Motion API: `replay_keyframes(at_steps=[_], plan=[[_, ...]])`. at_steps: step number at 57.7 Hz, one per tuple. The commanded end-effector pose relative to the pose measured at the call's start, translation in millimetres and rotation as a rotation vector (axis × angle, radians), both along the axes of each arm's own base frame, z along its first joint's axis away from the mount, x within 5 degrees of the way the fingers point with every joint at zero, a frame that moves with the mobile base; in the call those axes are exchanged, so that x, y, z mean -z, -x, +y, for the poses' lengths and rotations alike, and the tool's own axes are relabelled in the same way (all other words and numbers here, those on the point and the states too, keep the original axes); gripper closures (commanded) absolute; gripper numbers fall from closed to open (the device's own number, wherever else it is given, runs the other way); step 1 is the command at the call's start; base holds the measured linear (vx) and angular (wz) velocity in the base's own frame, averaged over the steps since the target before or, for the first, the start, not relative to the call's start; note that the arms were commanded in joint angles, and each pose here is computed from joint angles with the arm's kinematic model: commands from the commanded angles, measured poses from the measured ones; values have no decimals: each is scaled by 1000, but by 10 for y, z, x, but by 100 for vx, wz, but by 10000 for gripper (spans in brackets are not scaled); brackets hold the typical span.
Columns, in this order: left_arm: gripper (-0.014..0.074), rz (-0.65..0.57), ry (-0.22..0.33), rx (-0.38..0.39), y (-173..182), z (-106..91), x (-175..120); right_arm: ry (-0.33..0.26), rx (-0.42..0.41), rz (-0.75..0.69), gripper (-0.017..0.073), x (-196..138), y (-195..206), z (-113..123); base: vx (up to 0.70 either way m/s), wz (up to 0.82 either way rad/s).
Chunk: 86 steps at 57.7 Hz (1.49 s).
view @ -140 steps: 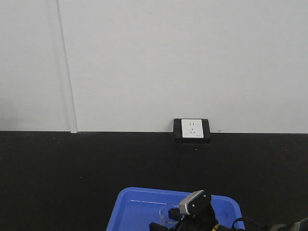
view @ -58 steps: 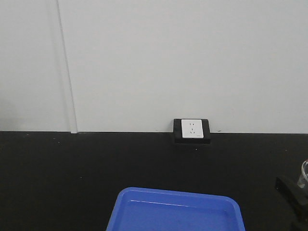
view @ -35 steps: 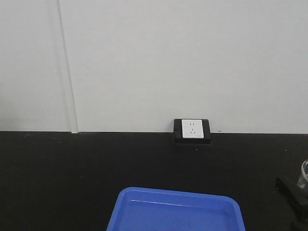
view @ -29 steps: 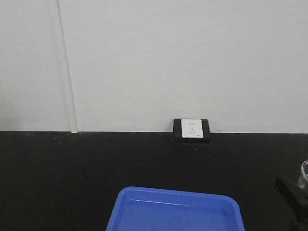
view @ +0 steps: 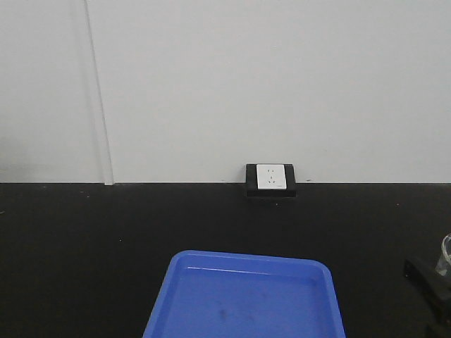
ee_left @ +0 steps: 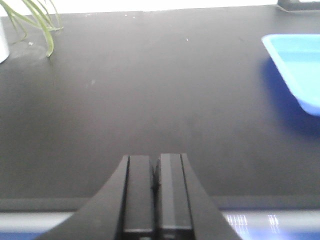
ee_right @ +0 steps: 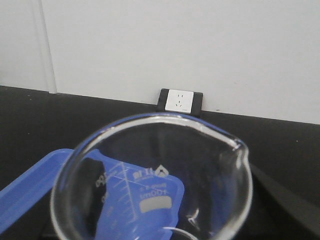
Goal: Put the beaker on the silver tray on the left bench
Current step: 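Hold the beaker in the right gripper while driving to the silver tray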
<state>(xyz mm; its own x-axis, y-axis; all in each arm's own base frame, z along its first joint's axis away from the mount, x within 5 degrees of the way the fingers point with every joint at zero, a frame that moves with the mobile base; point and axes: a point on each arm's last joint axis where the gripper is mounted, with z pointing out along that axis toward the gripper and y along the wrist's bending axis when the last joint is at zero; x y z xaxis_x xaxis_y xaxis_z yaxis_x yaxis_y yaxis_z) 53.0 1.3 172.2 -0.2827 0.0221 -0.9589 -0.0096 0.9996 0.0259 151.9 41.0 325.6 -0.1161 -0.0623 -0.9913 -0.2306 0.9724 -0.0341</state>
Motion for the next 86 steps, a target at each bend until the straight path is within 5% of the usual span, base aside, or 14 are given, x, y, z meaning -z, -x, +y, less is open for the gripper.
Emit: replay_keyframes(at_steps=[1, 86], plan=[[592, -66, 3, 9, -15, -6, 16, 7, -18, -47, 566, -120, 11, 8, -26, -3], [592, -66, 3, 9, -15, -6, 16, 7, -18, -47, 566, -120, 11, 8, -36, 17]])
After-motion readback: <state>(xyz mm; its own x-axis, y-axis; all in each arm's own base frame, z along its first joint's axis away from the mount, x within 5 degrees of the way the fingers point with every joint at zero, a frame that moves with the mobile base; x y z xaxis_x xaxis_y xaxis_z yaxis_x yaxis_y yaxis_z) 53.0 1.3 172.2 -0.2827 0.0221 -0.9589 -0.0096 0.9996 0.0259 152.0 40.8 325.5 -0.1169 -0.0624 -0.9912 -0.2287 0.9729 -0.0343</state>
